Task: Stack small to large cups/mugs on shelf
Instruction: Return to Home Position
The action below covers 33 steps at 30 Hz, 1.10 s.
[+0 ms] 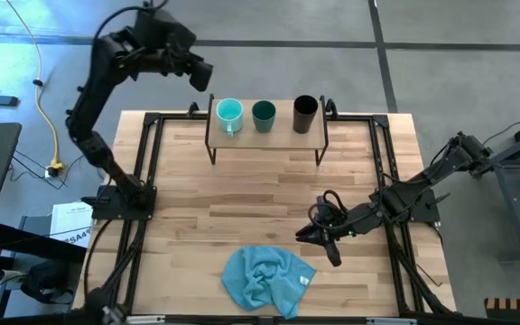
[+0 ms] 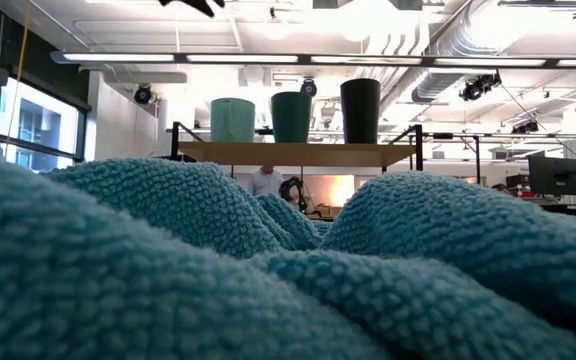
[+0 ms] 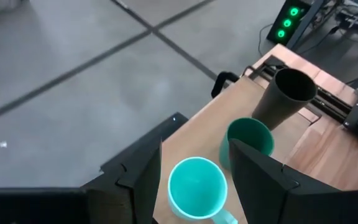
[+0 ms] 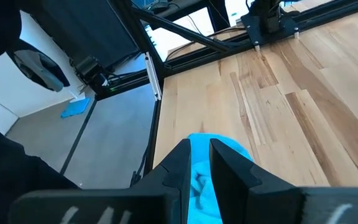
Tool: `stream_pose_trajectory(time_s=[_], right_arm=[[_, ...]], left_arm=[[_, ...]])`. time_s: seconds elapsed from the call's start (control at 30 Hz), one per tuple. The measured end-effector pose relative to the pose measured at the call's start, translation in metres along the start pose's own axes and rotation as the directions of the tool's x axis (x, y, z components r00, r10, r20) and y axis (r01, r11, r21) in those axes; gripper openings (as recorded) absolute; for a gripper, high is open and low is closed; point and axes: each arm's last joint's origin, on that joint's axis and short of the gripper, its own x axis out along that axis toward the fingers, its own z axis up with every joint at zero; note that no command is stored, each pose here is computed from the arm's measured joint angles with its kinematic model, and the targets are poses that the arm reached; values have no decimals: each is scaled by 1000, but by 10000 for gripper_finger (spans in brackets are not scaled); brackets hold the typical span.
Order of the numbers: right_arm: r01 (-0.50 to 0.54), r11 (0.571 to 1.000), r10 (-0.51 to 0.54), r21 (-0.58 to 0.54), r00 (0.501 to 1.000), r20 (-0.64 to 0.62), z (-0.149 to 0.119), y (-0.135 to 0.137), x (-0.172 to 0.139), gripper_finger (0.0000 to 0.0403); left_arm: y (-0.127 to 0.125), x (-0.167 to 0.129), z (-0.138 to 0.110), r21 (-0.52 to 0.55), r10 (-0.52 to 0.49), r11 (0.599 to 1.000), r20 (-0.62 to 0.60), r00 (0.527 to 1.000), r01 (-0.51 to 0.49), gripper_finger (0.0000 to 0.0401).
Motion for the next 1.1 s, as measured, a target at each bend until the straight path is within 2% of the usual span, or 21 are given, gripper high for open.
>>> stream_pose_trajectory(time_s=[0.2,0.43,0.53,0.63,0.77,0.93,1.03,1.1], right_arm=[[46,998,-45,-32,999,27,3,-4,1,50],[166,986,-162,-22,978,128,15,-16,-2,50],[187,979,-171,-85,971,167,24,-21,-12,50],[214,960,-170,-183,959,227,36,-25,-28,50],[295,910,-189,-290,920,342,52,-30,-60,50],[395,858,-217,-328,858,466,66,-36,-102,50],[419,846,-206,-330,827,522,71,-39,-126,50],[427,847,-199,-316,807,555,73,-42,-141,50]], left_arm=[[0,-29,-3,48,-13,999,66,998,10,175],[-2,-56,-8,115,-125,987,116,985,112,175],[-3,-69,-11,160,-173,976,143,974,150,175],[-5,-81,-14,210,-246,955,166,955,210,175],[-6,-96,-18,255,-324,928,188,927,273,175],[-6,-110,-24,265,-330,925,205,921,272,175],[-5,-118,-27,251,-325,930,222,919,268,175],[-4,-123,-28,213,-287,947,238,928,238,175]])
